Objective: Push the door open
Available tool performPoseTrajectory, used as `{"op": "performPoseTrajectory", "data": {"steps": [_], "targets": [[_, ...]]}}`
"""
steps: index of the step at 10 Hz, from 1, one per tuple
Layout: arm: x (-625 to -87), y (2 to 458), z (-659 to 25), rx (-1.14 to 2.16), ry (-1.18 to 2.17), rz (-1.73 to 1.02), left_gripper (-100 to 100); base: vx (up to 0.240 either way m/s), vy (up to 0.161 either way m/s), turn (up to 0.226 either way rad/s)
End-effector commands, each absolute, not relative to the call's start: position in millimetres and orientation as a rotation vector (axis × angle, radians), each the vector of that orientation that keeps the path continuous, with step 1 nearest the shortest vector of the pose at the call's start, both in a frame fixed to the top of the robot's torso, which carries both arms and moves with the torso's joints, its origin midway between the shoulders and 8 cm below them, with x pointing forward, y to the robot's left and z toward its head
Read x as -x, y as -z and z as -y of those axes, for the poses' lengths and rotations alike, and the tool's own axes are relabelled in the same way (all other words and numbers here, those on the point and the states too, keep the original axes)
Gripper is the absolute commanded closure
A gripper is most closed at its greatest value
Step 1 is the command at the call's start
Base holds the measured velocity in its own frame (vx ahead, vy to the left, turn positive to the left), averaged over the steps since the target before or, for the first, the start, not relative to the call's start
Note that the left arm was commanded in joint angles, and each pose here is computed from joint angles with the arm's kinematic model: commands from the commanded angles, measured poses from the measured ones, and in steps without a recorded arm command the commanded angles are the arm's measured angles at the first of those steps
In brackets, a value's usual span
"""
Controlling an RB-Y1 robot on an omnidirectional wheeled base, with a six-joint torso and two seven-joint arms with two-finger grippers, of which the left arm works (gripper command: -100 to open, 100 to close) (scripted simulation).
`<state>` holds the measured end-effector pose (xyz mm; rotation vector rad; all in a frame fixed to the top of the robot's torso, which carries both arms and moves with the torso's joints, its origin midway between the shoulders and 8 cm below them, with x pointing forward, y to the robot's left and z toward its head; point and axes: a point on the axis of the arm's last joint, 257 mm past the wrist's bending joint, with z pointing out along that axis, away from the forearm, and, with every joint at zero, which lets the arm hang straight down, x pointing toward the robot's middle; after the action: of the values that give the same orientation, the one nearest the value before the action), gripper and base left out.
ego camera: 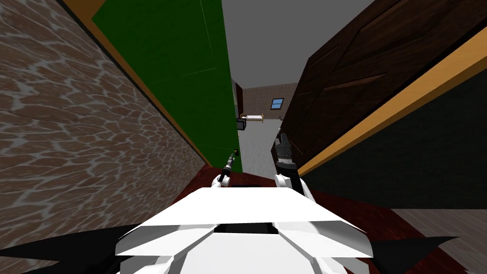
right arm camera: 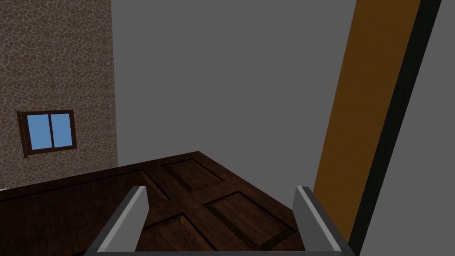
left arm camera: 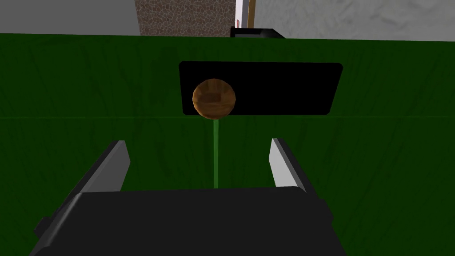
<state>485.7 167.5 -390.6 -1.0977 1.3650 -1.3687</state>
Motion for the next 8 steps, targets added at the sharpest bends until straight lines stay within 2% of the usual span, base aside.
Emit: {"op": "performPoseTrajectory", "data": {"steps": [1,4,5,6,8], "targets": [[-486.5,391.0,-168.6,1.101,1.365,-1.362,-100,0.205,-0.041,-0.032],[-487.5,391.4,-169.6,1.108,1.359,-1.357,-100,0.191,-0.042,-0.030],[-487.3,391.2,-169.4,1.107,1.360,-1.358,-100,0.078,-0.016,0.008],[-487.3,391.2,-169.4,1.107,1.360,-1.358,100,-0.017,0.001,-0.002],[-487.3,391.2,-169.4,1.107,1.360,-1.358,100,-0.023,0.006,-0.009]]}}
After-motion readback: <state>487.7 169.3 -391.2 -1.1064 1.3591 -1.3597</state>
